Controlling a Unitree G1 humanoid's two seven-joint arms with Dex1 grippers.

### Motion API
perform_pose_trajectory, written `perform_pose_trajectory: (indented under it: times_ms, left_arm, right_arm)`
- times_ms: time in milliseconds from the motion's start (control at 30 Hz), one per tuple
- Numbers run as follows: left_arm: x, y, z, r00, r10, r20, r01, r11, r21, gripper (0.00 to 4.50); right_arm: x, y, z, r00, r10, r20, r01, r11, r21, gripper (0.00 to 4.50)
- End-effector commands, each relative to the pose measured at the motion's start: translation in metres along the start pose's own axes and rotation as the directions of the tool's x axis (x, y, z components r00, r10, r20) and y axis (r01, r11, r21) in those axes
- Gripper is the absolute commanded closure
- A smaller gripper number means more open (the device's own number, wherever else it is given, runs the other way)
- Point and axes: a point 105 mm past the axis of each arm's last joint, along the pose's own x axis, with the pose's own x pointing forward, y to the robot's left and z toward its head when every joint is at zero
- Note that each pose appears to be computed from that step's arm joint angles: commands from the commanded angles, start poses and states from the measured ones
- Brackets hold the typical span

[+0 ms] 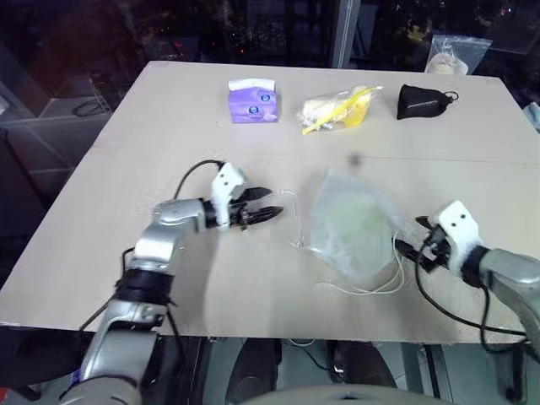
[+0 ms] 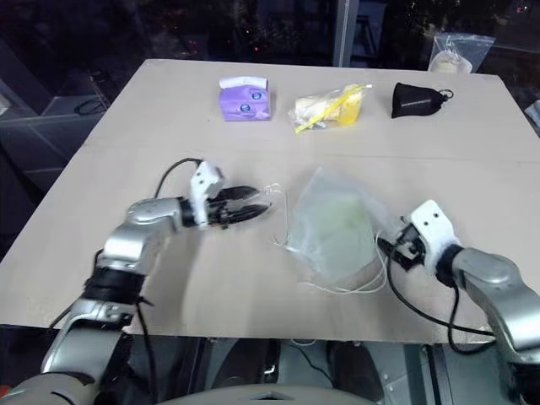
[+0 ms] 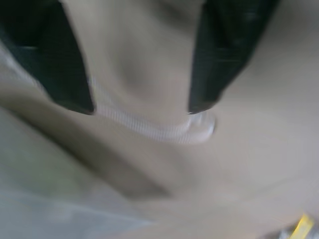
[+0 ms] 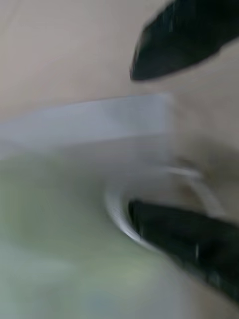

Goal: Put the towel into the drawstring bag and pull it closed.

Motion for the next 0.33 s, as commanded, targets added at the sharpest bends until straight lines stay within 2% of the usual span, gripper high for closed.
perform_pose_trajectory:
  times_ms: [33, 167, 333]
  left_arm:
    - [-0.023, -0.011, 0.015, 0.998, -0.003, 0.062, 0.001, 0.999, 0.039, 0.05]
    - [-0.039, -0.022, 0.020, 0.992, 0.054, 0.114, -0.054, 0.999, -0.004, 0.05]
    - [-0.054, -0.025, 0.028, 0.975, 0.165, 0.149, -0.160, 0.986, -0.044, 0.05]
  right_arm:
    - [-0.033, 0.010, 0.021, 0.995, 0.017, 0.099, -0.017, 1.000, -0.003, 0.00]
    - [-0.060, 0.015, 0.026, 0.987, -0.018, 0.157, 0.017, 1.000, 0.005, 0.00]
    - [-0.076, 0.003, 0.018, 0.980, -0.138, 0.143, 0.140, 0.990, -0.005, 0.00]
